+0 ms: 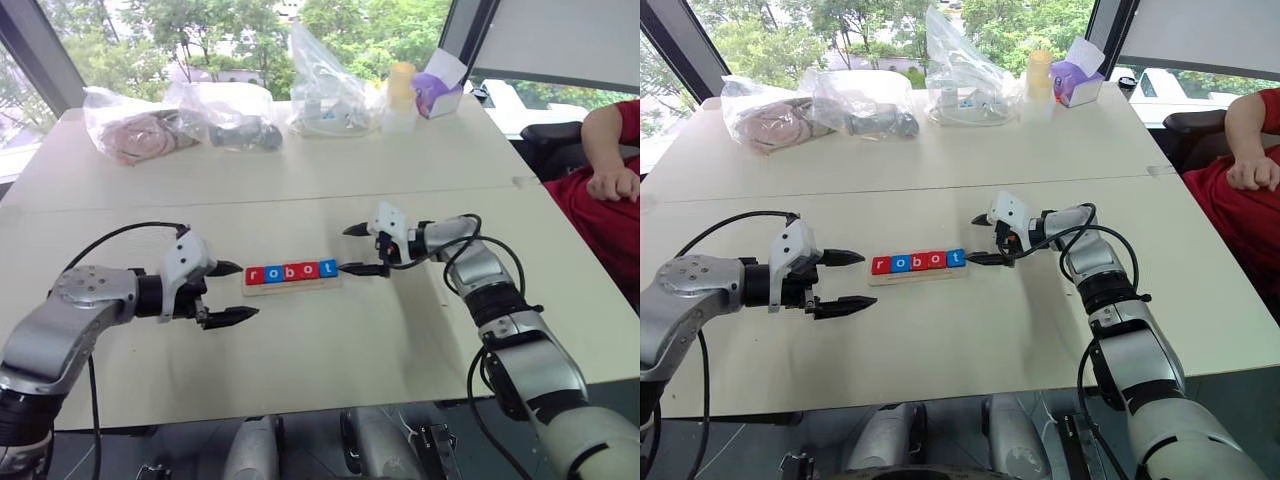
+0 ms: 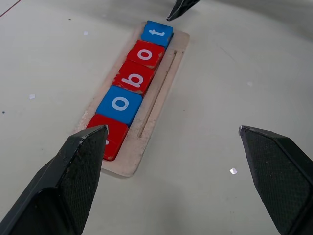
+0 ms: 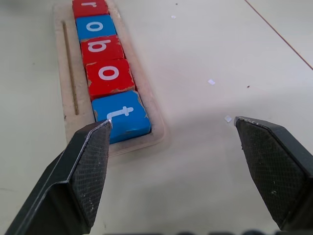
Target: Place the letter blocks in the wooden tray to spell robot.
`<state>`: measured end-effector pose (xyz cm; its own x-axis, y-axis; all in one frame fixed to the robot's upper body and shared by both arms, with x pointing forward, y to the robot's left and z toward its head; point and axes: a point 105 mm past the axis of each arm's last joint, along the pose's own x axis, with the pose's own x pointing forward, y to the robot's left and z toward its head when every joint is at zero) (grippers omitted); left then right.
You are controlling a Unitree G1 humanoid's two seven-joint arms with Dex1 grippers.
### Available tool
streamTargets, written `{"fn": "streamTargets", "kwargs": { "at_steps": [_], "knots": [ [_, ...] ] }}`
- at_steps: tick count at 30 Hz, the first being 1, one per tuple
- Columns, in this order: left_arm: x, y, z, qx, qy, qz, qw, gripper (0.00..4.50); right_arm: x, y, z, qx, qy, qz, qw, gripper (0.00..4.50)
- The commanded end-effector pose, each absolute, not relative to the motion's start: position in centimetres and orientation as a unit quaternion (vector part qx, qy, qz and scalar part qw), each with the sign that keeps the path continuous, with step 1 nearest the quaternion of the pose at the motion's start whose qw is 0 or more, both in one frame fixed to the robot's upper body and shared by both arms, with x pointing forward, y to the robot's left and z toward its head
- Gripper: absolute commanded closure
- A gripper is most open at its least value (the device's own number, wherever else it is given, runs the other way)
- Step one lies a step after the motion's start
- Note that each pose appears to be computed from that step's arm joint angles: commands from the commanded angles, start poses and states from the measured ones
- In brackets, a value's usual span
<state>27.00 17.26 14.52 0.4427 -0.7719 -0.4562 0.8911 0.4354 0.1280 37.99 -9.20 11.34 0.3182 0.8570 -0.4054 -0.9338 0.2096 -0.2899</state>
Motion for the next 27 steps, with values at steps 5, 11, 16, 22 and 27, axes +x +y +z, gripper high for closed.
{"fn": "streamTargets", "kwargs": {
  "at_steps": [5,11,16,22,27],
  "knots": [
    [26.9,16.9,15.2,0.191,0.154,-0.504,0.828,0.00,38.5,-8.3,12.1,-0.268,0.052,0.578,0.769,0.36],
    [26.8,17.1,15.0,0.191,0.158,-0.502,0.829,0.00,38.5,-7.9,12.5,-0.255,0.046,0.580,0.772,0.36],
    [26.9,17.1,14.9,0.189,0.158,-0.502,0.829,0.00,38.8,-8.5,13.3,-0.242,0.039,0.569,0.785,0.36],
    [26.9,17.1,14.7,0.186,0.159,-0.502,0.830,0.00,39.2,-10.4,12.8,-0.253,0.053,0.543,0.799,0.36],
    [26.9,17.0,14.6,0.185,0.159,-0.503,0.829,0.00,39.2,-10.5,12.3,-0.245,0.059,0.538,0.804,0.36]
  ]
}}
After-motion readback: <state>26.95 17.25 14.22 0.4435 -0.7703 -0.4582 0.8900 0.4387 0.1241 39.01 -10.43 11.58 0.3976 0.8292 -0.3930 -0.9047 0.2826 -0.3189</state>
